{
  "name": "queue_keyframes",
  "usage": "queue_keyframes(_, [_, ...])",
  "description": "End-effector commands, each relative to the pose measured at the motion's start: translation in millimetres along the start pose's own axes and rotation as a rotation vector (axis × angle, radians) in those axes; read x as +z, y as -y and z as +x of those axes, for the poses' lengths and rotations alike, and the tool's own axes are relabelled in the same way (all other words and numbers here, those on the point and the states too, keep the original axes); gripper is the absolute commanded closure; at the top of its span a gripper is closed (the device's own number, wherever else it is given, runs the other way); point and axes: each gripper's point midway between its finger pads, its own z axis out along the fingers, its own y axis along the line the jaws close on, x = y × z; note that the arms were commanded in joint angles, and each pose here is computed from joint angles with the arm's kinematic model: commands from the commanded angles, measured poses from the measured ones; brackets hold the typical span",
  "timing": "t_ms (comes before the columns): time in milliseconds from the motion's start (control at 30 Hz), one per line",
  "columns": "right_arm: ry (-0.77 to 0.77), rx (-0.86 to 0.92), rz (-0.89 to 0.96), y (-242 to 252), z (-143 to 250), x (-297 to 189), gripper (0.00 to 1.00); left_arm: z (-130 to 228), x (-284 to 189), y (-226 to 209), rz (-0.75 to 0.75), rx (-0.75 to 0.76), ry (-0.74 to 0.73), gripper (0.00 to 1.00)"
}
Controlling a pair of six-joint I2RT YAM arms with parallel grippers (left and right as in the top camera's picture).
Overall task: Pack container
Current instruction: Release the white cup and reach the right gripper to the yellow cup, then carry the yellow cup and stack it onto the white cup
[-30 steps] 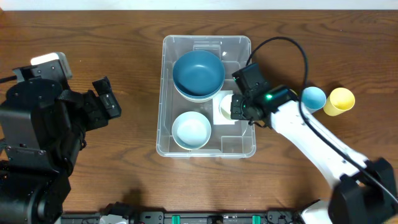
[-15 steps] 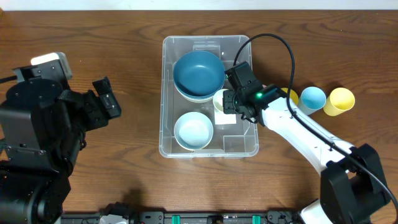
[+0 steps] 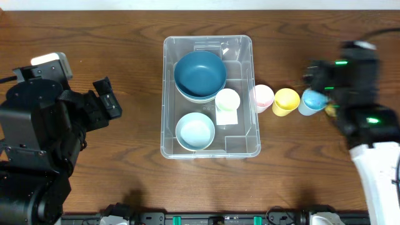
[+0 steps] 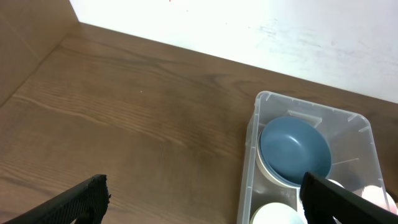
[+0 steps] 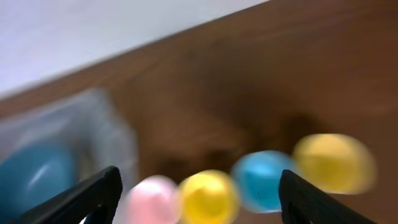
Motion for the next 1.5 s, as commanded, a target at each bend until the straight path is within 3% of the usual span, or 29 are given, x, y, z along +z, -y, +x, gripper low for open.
queue_keyframes(0, [-0.030,0.118,0.143,68.7,-6.7,13.9,0.18,-0.4,0.2,-2.7,-0.014,0.001,0.003,0.02])
queue_keyframes(133, [-0.127,0.254,0.189,121.5,4.1,39.5,0.18,-0.4,0.2,-2.7,-0.014,0.001,0.003,0.02])
queue_keyframes(300, [-0.294,0.339,0.214,151.7,39.5,82.7,0.17,-0.4,0.2,-2.7,-0.014,0.001,0.003,0.02])
queue_keyframes(533, [-0.525,0.373,0.256,167.1,102.8,133.7,0.15,-0.4,0.2,-2.7,-0.014,0.001,0.003,0.02])
queue_keyframes(767, [-0.641,0.357,0.250,172.6,139.5,160.0,0.13,-0.4,0.2,-2.7,-0.014,0.001,0.003,0.02])
queue_keyframes(833, [-0.649,0.358,0.250,172.9,142.2,161.1,0.21,-0.4,0.2,-2.7,-0.014,0.001,0.003,0.02])
queue_keyframes(900, [-0.647,0.357,0.254,173.5,141.7,160.9,0.45,-0.4,0.2,-2.7,-0.014,0.001,0.003,0.02])
queue_keyframes(967, [-0.645,0.360,0.255,174.6,141.2,160.5,0.60,-0.4,0.2,-2.7,-0.014,0.001,0.003,0.02])
queue_keyframes(1033, [-0.641,0.368,0.258,176.0,139.9,159.5,0.90,-0.4,0.2,-2.7,-0.014,0.001,0.003,0.02])
queue_keyframes(1067, [-0.637,0.367,0.258,175.8,138.5,158.7,0.95,-0.4,0.2,-2.7,-0.014,0.001,0.003,0.02])
queue_keyframes(1233, [-0.558,0.383,0.242,162.5,109.2,132.8,0.98,-0.4,0.2,-2.7,-0.014,0.001,0.003,0.02])
queue_keyframes(1467, [-0.159,0.232,0.015,75.5,1.6,21.3,0.99,-0.4,0.2,-2.7,-0.014,0.001,0.003,0.02])
